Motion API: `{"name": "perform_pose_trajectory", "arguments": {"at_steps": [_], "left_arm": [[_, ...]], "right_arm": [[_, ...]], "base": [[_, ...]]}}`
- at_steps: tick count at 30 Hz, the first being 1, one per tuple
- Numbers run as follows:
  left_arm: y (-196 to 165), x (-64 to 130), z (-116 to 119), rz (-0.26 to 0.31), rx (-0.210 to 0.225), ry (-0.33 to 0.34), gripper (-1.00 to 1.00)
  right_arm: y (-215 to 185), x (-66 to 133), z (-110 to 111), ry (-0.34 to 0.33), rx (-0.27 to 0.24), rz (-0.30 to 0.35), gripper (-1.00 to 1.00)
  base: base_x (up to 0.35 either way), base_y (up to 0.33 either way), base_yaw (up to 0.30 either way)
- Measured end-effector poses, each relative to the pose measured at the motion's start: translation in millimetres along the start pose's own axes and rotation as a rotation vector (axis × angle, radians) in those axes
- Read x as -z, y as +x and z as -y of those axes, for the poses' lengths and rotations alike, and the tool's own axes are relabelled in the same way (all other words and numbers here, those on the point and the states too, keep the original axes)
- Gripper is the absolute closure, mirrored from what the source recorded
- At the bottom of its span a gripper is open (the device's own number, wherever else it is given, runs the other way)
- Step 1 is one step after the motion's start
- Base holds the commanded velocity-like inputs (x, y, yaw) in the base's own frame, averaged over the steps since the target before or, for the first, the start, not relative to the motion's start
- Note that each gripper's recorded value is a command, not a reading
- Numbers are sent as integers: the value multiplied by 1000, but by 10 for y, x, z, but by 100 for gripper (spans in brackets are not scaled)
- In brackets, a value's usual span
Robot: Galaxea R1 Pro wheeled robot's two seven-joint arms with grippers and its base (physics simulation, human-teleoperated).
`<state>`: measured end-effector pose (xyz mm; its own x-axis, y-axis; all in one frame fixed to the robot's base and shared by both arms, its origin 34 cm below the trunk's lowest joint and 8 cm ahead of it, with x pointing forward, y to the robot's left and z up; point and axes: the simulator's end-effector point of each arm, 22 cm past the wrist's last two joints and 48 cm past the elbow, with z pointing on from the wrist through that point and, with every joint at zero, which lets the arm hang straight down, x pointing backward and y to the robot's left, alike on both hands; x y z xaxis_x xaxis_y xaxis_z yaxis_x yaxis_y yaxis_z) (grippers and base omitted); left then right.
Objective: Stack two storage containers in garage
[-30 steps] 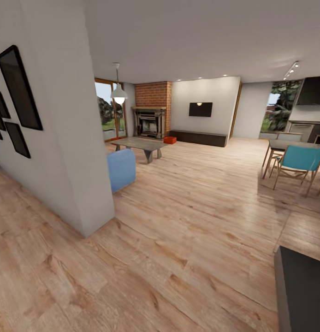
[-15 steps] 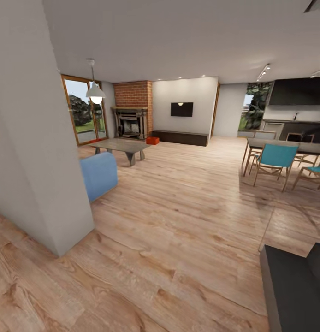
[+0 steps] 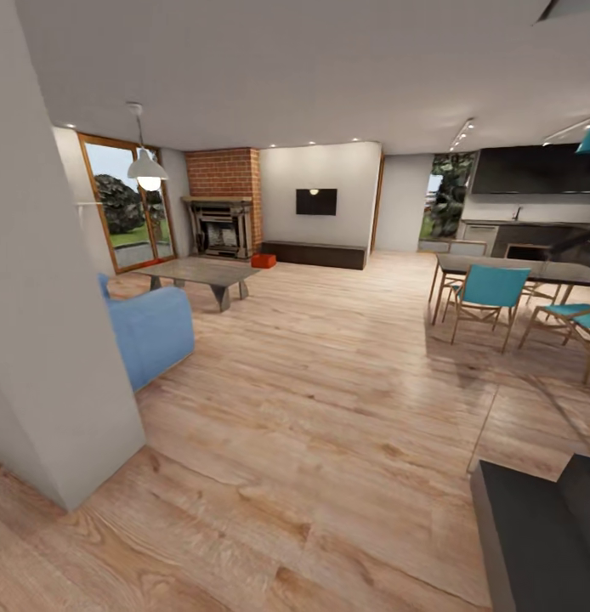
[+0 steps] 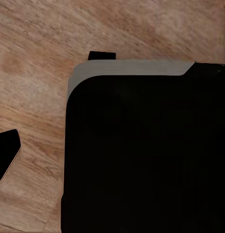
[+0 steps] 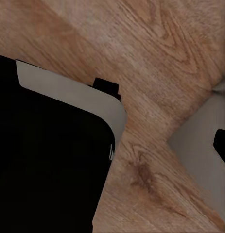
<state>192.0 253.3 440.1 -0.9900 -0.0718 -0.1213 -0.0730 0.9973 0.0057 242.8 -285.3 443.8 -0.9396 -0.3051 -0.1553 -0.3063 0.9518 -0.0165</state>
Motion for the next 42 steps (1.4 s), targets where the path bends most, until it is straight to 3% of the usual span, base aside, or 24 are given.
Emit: {"name": "perform_pose_trajectory", "arguments": {"at_steps": [42], "left_arm": [[-8,0,1,4,3,1,-100]], "right_arm": [[2,0,6,1,0,0,-100]], "base": [[321,0,0]]}}
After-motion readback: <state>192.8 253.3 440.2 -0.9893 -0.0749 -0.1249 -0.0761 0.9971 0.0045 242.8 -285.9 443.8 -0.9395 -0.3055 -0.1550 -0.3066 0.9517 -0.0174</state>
